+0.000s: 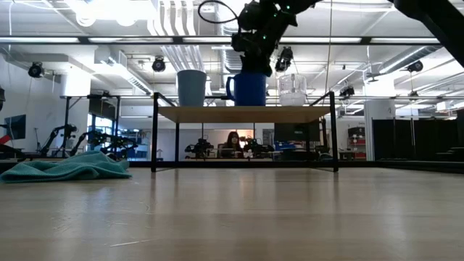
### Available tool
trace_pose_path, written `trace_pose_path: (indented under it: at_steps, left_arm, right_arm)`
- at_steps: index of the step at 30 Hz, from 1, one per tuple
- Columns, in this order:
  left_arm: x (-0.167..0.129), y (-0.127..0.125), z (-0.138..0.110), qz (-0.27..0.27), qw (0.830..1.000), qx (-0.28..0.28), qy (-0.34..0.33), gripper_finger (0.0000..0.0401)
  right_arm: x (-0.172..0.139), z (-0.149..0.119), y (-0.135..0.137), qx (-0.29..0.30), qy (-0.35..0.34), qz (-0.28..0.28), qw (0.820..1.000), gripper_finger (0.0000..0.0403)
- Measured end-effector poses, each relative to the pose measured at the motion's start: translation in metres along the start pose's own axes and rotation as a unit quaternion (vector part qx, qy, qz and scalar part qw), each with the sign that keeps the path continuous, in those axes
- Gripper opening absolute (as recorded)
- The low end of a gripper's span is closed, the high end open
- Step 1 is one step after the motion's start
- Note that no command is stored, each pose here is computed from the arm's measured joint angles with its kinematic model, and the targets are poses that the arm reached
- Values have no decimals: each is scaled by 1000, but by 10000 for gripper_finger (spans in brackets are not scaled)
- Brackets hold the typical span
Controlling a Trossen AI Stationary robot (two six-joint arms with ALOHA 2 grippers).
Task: Stack small to large cups/mugs on shelf
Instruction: Adjust the blue mug on the shelf, then return to Home Position
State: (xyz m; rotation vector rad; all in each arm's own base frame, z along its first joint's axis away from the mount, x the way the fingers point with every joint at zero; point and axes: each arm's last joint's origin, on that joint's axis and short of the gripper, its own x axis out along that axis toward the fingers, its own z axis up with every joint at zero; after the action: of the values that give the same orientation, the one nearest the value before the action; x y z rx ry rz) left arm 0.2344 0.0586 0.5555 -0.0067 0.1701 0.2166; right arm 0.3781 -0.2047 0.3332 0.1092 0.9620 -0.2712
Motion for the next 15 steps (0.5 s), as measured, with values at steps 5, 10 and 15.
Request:
trace_pose_path:
  at_steps: [5, 10, 15]
  left_arm:
    - [0, 0, 0, 3, 1000, 12, -1, 118]
    - [0, 0, 0, 4, 1000, 12, -2, 118]
    - [0, 0, 0, 7, 1000, 12, -2, 118]
  right_arm:
    - [-19, 9, 1, -5, -25, -4, 1000, 66]
    - [-26, 12, 1, -7, -28, -5, 1000, 66]
    - [-52, 15, 5, -2, -20, -2, 1000, 66]
